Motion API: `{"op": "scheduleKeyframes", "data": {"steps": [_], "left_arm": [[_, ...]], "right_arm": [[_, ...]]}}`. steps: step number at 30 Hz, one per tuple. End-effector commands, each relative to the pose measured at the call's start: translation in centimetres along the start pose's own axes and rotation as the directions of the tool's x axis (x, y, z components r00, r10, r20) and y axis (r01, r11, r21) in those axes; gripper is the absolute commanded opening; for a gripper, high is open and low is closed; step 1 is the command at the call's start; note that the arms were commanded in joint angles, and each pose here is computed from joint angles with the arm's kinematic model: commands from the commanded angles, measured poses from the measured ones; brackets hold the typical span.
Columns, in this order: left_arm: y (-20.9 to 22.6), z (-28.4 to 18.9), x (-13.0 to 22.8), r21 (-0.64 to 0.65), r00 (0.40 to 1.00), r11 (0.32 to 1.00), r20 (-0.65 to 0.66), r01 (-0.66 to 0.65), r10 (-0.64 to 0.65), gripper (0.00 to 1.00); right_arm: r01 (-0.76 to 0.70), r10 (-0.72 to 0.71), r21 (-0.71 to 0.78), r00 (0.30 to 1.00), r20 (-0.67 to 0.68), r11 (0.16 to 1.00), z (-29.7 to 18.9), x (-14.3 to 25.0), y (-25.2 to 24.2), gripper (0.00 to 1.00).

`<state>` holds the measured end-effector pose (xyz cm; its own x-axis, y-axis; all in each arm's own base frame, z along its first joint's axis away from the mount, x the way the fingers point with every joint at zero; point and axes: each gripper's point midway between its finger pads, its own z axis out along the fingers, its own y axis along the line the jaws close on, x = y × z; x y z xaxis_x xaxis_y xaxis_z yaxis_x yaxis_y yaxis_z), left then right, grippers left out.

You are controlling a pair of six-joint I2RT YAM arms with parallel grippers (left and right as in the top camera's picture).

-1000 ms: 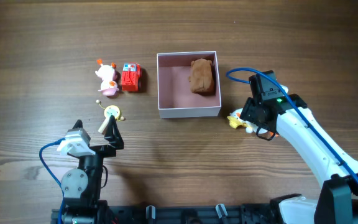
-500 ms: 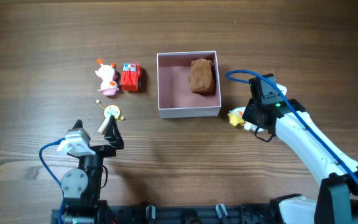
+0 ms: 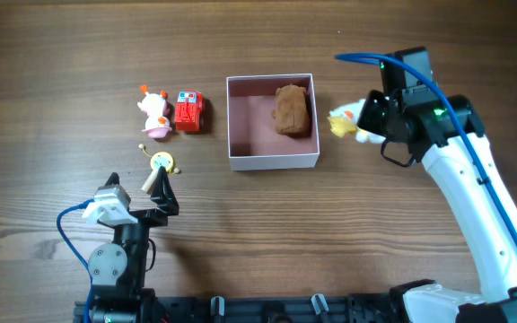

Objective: Pack container
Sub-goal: 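Carry the duck into the box with the right gripper and release it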

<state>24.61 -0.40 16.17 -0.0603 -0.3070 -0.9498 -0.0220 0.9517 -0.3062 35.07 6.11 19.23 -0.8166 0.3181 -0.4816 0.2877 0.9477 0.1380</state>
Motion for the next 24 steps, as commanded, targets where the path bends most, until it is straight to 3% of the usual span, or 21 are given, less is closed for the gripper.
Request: {"op": "scheduleKeyframes", "data": {"steps": [1,5,8,14,24], "left_arm": [[0.0,0.0,0.2,0.006,1.000,1.000,0.000,-0.016,0.016,1.00],[0.0,0.0,0.2,0.006,1.000,1.000,0.000,-0.016,0.016,1.00],[0.0,0.0,0.2,0.005,1.000,1.000,0.000,-0.016,0.016,1.00],[0.0,0.0,0.2,0.006,1.000,1.000,0.000,-0.016,0.016,1.00],[0.0,0.0,0.2,0.005,1.000,1.000,0.000,-0.016,0.016,1.00]], "right_arm": [[0.046,-0.047,-0.164,0.999,-0.001,0.985,-1.1,0.6,4.7,0.04],[0.144,-0.125,-0.270,0.988,0.086,0.952,-2.5,1.3,10.1,0.04],[0.155,-0.124,-0.259,0.984,0.130,0.953,-3.0,1.8,11.8,0.04],[0.179,-0.163,-0.236,0.983,0.085,0.955,1.0,4.0,14.7,0.04],[0.205,-0.202,-0.117,0.979,0.039,0.972,6.8,5.2,14.3,0.04]]}}
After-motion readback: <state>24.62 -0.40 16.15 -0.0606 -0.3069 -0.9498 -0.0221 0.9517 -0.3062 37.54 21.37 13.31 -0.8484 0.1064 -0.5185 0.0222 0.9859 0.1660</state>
